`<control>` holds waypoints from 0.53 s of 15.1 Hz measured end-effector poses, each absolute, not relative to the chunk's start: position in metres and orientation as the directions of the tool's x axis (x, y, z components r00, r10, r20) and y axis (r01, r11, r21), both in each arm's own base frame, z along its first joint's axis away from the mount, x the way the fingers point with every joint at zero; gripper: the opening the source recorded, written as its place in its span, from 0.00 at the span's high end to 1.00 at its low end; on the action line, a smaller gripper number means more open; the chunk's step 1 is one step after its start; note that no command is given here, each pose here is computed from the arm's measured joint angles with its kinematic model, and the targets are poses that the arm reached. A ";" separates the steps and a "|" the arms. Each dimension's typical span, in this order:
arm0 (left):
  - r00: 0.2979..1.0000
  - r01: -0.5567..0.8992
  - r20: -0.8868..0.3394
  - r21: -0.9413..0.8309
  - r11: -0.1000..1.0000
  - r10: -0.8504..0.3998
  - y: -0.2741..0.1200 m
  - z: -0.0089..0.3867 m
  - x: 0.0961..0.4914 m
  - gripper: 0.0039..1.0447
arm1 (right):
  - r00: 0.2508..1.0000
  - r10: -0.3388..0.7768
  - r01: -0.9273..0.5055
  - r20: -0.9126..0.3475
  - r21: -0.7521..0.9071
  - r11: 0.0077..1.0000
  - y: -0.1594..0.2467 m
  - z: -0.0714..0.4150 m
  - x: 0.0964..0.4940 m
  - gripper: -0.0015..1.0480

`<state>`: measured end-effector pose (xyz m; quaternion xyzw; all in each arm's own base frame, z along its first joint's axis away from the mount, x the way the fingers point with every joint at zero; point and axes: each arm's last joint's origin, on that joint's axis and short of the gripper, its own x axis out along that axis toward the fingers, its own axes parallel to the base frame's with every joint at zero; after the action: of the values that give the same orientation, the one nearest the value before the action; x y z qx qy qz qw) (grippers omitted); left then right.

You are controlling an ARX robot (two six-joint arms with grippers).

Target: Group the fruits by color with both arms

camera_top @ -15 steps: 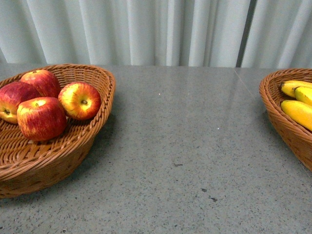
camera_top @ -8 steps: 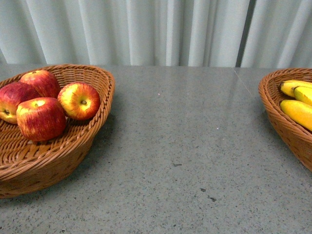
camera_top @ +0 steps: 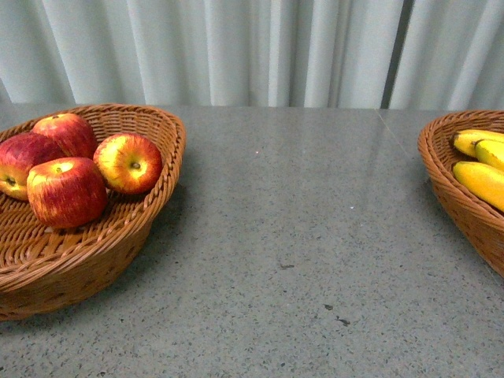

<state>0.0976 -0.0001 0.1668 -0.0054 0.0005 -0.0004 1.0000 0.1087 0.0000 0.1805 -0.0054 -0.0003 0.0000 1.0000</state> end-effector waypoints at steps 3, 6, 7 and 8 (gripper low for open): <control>1.000 0.000 -0.002 -0.011 1.000 0.000 0.000 0.167 0.098 0.06 | 1.000 0.002 -0.002 0.000 -0.010 1.000 0.000 0.173 0.098 0.98; 1.000 0.000 -0.001 -0.011 1.000 0.000 0.000 0.167 0.098 0.06 | 1.000 0.000 0.000 -0.006 -0.010 1.000 0.000 0.166 0.098 0.98; 1.000 0.000 -0.001 -0.011 1.000 0.000 0.000 0.167 0.098 0.06 | 1.000 0.000 0.000 0.007 -0.010 1.000 0.000 0.167 0.097 0.98; 1.000 0.000 -0.001 -0.011 1.000 0.000 0.000 0.167 0.098 0.06 | 1.000 0.000 0.000 0.002 -0.010 1.000 0.000 0.167 0.097 0.98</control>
<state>0.0976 -0.0001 0.1668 -0.0054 0.0005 -0.0002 1.0000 0.0973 0.0000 0.1667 -0.0051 -0.0012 -0.0002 1.0000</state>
